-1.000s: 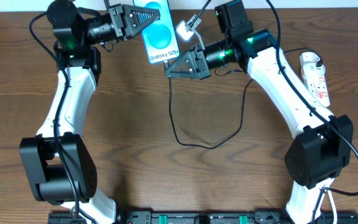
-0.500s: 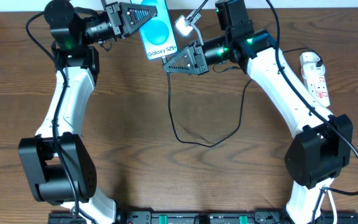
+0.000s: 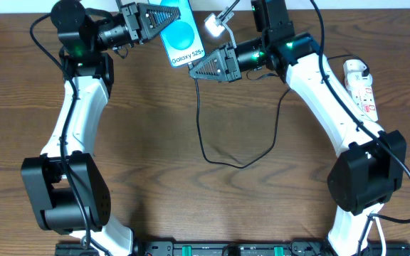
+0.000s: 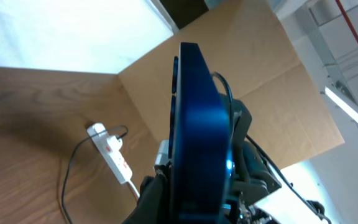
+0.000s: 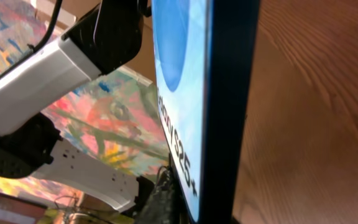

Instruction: Plug charger to phone and switch on socket

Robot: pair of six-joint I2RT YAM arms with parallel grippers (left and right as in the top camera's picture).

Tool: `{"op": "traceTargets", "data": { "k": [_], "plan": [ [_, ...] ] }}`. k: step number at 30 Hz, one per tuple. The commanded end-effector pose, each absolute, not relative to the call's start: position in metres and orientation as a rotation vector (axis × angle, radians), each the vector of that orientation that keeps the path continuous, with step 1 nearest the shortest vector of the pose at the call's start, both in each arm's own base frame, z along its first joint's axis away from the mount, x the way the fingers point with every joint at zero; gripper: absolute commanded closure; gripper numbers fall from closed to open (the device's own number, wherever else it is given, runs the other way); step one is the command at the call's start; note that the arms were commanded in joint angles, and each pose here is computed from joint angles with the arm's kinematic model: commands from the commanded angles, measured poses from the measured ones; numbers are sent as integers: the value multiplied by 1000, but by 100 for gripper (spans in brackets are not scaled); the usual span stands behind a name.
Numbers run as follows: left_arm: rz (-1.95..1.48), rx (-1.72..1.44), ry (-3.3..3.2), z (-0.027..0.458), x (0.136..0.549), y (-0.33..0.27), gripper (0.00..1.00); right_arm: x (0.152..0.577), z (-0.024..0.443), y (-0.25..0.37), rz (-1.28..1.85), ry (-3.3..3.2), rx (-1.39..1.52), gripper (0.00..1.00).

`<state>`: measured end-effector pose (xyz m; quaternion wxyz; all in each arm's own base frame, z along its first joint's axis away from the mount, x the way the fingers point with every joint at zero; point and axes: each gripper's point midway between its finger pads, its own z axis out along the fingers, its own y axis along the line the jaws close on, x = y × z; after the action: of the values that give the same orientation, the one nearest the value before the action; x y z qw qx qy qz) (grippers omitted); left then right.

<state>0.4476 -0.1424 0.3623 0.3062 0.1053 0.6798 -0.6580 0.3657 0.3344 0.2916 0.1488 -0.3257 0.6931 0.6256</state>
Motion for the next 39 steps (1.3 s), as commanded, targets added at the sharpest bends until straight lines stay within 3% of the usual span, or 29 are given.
{"op": "traceTargets", "data": {
  "k": [1,18,27,39],
  "plan": [
    [-1821,519,1843,365,408,-161,93,375,302,326,1725,1967,-938,88],
    [-1861,461,1886,344,413,-160,93,380,271,285,1632,2124,-855,57],
    [-1913,380,1946,298,406,-161,93,411,222,232,1276,2429,-633,53],
    [-1960,250,2022,226,386,-161,93,409,177,205,854,2687,-579,44]
  ]
}}
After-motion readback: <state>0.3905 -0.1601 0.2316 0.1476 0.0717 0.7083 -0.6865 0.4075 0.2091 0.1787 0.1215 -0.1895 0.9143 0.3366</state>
